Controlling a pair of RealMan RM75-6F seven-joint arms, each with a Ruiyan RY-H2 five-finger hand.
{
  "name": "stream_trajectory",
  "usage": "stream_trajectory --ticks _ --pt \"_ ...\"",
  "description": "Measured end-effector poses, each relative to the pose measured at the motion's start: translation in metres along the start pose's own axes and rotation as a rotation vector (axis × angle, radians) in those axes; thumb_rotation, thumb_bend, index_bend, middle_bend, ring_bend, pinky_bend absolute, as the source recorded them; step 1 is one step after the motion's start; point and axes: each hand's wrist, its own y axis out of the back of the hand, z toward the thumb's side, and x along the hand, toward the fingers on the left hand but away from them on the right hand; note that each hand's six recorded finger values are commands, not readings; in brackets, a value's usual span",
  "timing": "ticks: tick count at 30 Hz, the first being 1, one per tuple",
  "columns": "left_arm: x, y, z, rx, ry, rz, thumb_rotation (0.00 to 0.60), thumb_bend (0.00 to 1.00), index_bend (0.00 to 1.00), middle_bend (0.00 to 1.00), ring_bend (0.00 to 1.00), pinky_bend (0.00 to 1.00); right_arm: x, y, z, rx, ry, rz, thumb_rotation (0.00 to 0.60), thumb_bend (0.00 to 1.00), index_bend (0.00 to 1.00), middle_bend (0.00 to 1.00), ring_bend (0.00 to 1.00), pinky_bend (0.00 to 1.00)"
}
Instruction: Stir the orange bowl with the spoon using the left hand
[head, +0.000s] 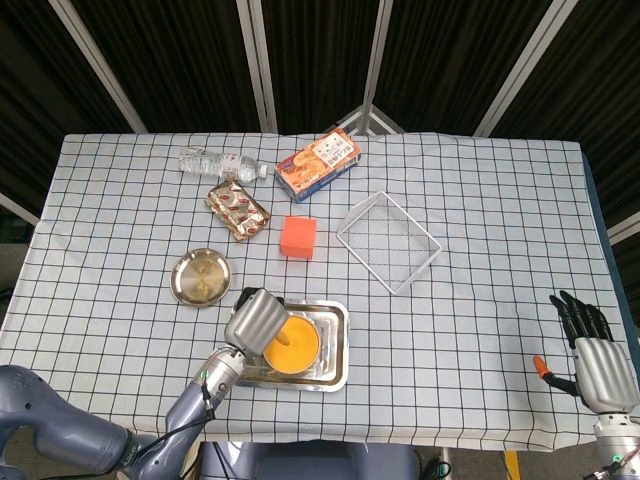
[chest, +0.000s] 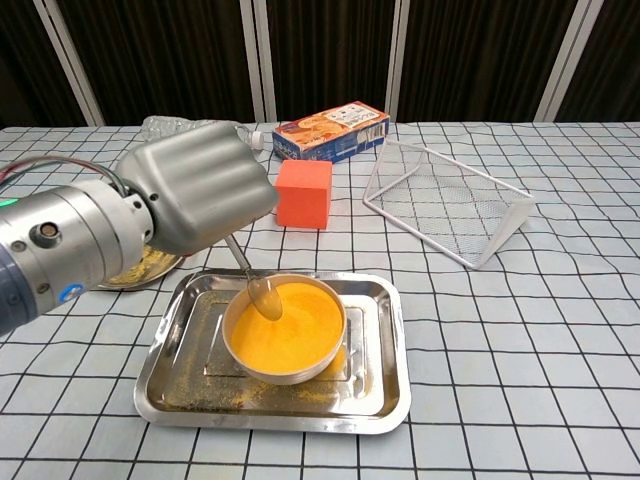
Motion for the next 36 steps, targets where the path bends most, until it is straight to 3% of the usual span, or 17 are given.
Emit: stream_trajectory --ticks 4,10,14,17,21,27,36 --pt "0.000 0.002 -0.002 0.068 -0.001 0.020 0.600 0.83 0.87 1.00 0.96 1.00 0.000 0.000 0.000 0.000 -0.001 -0.001 0.600 0.36 0.00 0.00 0.00 0.00" --pt "0.002 0.003 -0.005 -0.004 0.009 0.026 0.600 0.83 0.87 1.00 0.96 1.00 0.000 0.000 0.000 -0.001 -0.003 0.001 0.600 0.36 0.00 0.00 0.00 0.00" --pt "0.001 0.002 -0.008 0.042 0.024 0.037 0.600 0.83 0.87 1.00 0.96 1.00 0.000 0.000 -0.001 -0.003 -0.003 0.002 0.600 0.36 0.00 0.00 0.00 0.00" --pt "0.002 0.003 -0.015 0.060 0.061 0.048 0.600 0.83 0.87 1.00 0.96 1.00 0.000 0.000 -0.001 -0.004 -0.005 0.002 0.600 0.36 0.00 0.00 0.00 0.00" --pt "0.005 0.000 -0.040 -0.007 0.159 0.067 0.600 0.83 0.87 1.00 0.96 1.00 0.000 0.001 -0.002 -0.009 -0.010 0.002 0.600 0.36 0.00 0.00 0.00 0.00" --pt "0.003 -0.034 -0.087 -0.058 0.303 0.020 0.600 0.82 0.86 1.00 0.96 1.00 0.000 0.000 -0.001 -0.008 -0.007 0.005 0.600 0.36 0.00 0.00 0.00 0.00" --pt "0.002 -0.100 -0.119 -0.073 0.411 -0.066 0.600 0.80 0.84 1.00 0.95 1.00 0.000 -0.002 0.002 -0.010 0.001 0.011 0.600 0.36 0.00 0.00 0.00 0.00"
